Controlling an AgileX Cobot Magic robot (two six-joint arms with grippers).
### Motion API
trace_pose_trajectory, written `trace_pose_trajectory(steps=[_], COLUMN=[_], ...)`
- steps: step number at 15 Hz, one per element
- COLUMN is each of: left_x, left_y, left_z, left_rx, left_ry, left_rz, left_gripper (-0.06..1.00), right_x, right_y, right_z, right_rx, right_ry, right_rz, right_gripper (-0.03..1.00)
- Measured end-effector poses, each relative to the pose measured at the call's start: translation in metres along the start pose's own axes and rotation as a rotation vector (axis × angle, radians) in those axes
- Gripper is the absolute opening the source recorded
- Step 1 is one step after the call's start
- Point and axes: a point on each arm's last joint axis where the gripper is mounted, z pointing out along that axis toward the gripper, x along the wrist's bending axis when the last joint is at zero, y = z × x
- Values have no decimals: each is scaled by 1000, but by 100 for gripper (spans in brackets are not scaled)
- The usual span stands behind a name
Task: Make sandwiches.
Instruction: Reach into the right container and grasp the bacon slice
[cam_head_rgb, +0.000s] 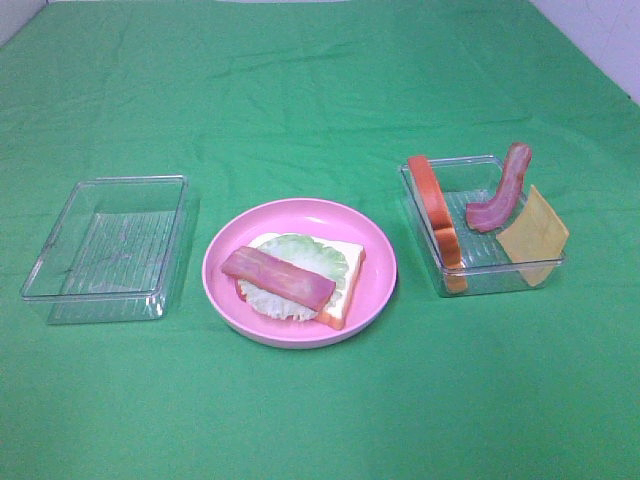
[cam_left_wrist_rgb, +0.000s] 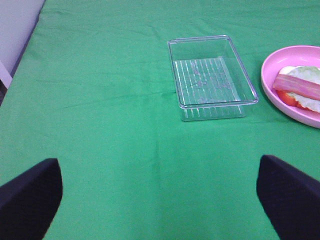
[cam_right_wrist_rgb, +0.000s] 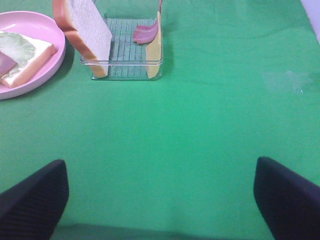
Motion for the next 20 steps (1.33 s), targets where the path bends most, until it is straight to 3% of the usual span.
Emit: trace_pose_trajectory(steps=[5,20], left_x=[-1,-1], left_y=[0,0], left_z=[0,0], left_rx=[-1,-1], left_ry=[75,77], left_rz=[-39,-40], left_gripper=[99,99], right_x=[0,0], right_y=[0,0], right_z=[0,0], right_rx=[0,0], right_ry=[0,5], right_rz=[0,3], right_gripper=[96,96])
